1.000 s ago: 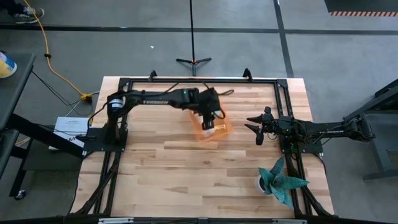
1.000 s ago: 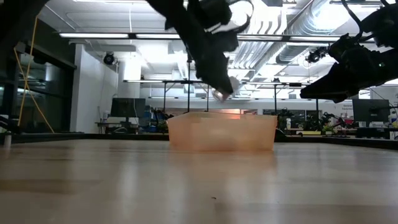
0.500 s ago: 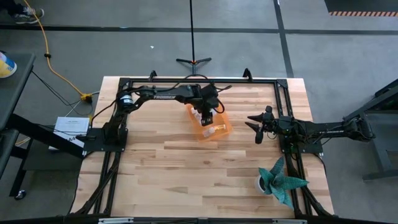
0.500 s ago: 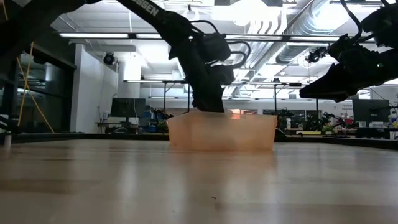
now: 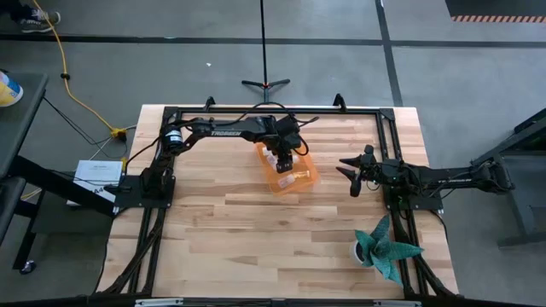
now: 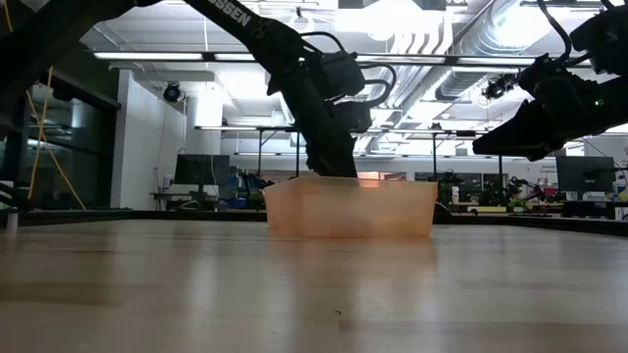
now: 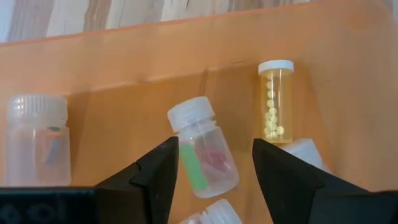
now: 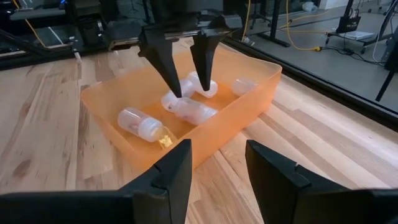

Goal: Pick and place pill bottles into a basket
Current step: Return to Home Position

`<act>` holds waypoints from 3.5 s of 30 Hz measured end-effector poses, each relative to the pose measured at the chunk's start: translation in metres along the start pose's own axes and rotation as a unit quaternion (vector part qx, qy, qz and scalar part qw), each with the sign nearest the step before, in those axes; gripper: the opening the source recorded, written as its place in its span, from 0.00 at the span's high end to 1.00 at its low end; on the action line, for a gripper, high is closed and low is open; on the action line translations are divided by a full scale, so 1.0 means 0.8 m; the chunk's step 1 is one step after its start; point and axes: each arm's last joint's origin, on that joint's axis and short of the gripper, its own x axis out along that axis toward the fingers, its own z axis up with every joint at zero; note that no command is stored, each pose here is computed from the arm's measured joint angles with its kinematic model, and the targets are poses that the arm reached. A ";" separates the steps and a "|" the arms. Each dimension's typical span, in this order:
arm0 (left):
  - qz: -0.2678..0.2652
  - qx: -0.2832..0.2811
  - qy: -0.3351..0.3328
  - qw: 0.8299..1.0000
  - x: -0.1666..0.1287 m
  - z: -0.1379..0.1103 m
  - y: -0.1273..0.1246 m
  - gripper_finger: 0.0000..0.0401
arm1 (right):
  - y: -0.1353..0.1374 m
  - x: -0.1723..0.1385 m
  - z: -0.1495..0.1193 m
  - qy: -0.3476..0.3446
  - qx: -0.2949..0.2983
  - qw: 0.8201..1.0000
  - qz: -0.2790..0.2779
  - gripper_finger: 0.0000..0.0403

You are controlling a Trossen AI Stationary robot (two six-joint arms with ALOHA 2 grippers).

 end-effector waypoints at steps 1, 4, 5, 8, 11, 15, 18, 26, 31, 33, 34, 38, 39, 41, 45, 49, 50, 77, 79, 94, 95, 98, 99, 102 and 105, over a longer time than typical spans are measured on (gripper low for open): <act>0.000 0.005 0.000 1.000 0.000 0.000 0.000 0.40 | 0.000 0.000 0.000 0.000 0.000 1.000 -0.001 0.65; 0.000 0.011 0.002 1.000 -0.009 0.000 -0.002 0.41 | 0.000 0.000 0.000 -0.001 0.005 1.000 -0.004 0.65; -0.002 0.018 -0.006 1.000 -0.016 0.003 -0.003 0.42 | 0.000 0.000 0.000 -0.002 0.008 1.000 -0.004 0.65; -0.068 0.074 -0.065 0.993 -0.040 0.017 -0.014 0.45 | -0.001 0.000 0.000 -0.003 0.011 1.000 -0.008 0.65; -0.148 0.121 -0.128 0.973 -0.057 0.021 -0.028 0.52 | -0.001 0.000 0.001 -0.005 0.028 1.000 -0.013 0.65; -0.137 0.139 -0.141 0.971 -0.081 0.003 -0.041 0.64 | -0.001 0.000 0.001 -0.007 0.048 0.999 -0.014 0.65; -0.107 0.137 -0.142 0.975 -0.105 -0.026 -0.055 0.76 | -0.001 0.000 0.001 -0.008 0.056 0.998 -0.014 0.65; -0.100 0.130 -0.285 0.944 -0.136 -0.181 -0.087 0.94 | 0.003 0.000 0.002 -0.002 0.022 0.999 0.042 0.65; -0.079 0.061 -0.376 0.921 -0.164 -0.267 -0.094 0.83 | 0.005 0.000 0.008 -0.028 -0.009 0.998 0.053 0.65; -0.091 0.080 -0.395 0.911 -0.171 -0.292 -0.104 0.81 | 0.006 -0.001 0.010 -0.034 -0.013 0.997 0.067 0.65; -0.092 0.093 -0.408 0.904 -0.175 -0.301 -0.109 0.81 | 0.007 -0.001 0.010 -0.034 -0.013 0.996 0.078 0.65; -0.057 0.118 -0.455 0.881 -0.187 -0.332 -0.117 0.89 | 0.009 -0.002 0.014 -0.047 -0.007 0.994 0.102 0.65; -0.050 0.123 -0.462 0.877 -0.189 -0.337 -0.118 0.92 | 0.009 -0.002 0.015 -0.051 -0.008 0.994 0.101 0.65; -0.038 0.128 -0.467 0.874 -0.190 -0.347 -0.119 0.95 | 0.009 -0.002 0.018 -0.063 -0.013 0.994 0.091 0.65; -0.035 0.125 -0.454 0.881 -0.191 -0.363 -0.121 0.93 | 0.009 -0.003 0.023 -0.088 -0.024 0.992 0.089 0.65; -0.034 0.118 -0.452 0.884 -0.195 -0.374 -0.121 0.84 | 0.014 -0.007 0.032 -0.125 -0.038 0.980 0.149 0.65; -0.034 0.123 -0.456 0.881 -0.197 -0.376 -0.121 0.83 | 0.015 -0.008 0.033 -0.131 -0.042 0.978 0.159 0.65; -0.114 0.151 -0.467 0.864 -0.207 -0.390 -0.125 0.93 | 0.016 -0.020 0.036 -0.144 0.024 0.976 0.163 0.65; -0.113 0.150 -0.465 0.865 -0.206 -0.391 -0.125 0.93 | 0.015 -0.020 0.036 -0.142 0.043 0.978 0.148 0.65; -0.112 0.151 -0.464 0.866 -0.206 -0.391 -0.125 0.66 | 0.014 -0.019 0.034 -0.133 0.064 0.979 0.142 0.65; -0.112 0.151 -0.464 0.866 -0.206 -0.391 -0.125 0.65 | 0.014 -0.019 0.034 -0.133 0.064 0.979 0.142 0.65; -0.112 0.151 -0.464 0.866 -0.206 -0.391 -0.125 0.65 | 0.014 -0.019 0.034 -0.133 0.064 0.979 0.142 0.65; -0.111 0.151 -0.464 0.866 -0.206 -0.391 -0.125 0.65 | 0.014 -0.019 0.034 -0.133 0.064 0.979 0.142 0.65; -0.111 0.151 -0.464 0.866 -0.206 -0.391 -0.125 0.65 | 0.014 -0.019 0.034 -0.133 0.064 0.979 0.142 0.65; -0.111 0.151 -0.464 0.866 -0.206 -0.391 -0.125 0.64 | 0.014 -0.019 0.034 -0.133 0.064 0.979 0.142 0.65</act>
